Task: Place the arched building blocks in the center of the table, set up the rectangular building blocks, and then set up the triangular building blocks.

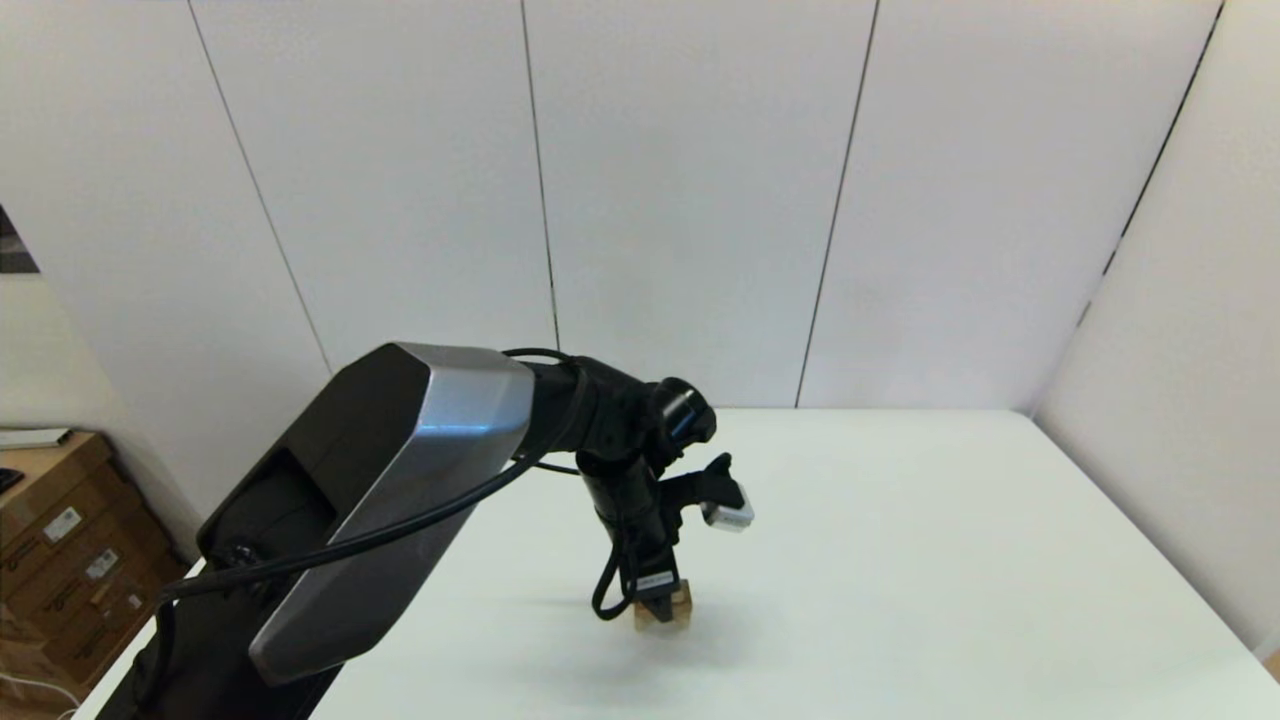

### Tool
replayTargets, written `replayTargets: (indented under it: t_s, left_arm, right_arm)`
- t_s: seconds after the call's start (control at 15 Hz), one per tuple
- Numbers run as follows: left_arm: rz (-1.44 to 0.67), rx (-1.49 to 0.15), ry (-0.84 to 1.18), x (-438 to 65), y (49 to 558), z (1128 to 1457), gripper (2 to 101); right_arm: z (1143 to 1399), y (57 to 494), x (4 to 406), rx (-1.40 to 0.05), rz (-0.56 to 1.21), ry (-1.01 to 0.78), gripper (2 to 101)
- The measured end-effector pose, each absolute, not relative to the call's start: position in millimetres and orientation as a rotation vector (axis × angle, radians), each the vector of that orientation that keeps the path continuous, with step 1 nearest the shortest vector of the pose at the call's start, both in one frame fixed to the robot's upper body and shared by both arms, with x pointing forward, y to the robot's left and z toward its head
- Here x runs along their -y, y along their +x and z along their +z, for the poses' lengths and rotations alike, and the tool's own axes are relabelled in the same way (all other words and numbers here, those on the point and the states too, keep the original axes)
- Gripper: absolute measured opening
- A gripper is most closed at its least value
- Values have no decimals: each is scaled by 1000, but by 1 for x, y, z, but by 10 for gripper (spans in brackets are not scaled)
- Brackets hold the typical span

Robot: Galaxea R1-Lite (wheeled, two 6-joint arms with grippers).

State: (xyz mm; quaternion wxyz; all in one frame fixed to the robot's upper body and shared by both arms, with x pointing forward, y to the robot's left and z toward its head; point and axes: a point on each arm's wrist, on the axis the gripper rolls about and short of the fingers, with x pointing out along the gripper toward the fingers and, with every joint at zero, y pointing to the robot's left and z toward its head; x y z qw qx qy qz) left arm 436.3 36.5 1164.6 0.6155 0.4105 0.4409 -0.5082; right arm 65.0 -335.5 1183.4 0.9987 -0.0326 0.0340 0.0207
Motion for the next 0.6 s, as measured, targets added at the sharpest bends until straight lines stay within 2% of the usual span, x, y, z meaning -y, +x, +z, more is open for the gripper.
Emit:
replayTargets:
  t_s: [0.13, 0.27, 0.47, 0.6]
  left_arm:
    - [-1137, -964, 925, -46, 440, 1189, 782]
    - [-1062, -889, 896, -69, 445, 1232, 824]
    - [-877, -743, 837, -131, 437, 1324, 871]
    - [-704, -672, 793, -184, 411, 1384, 894]
  right_arm:
    - [1183, 65, 335, -68, 41, -65, 980]
    - [1183, 65, 335, -68, 41, -65, 980]
    - [1183, 65, 335, -68, 41, -65, 980]
    - [1183, 65, 335, -68, 42, -65, 980]
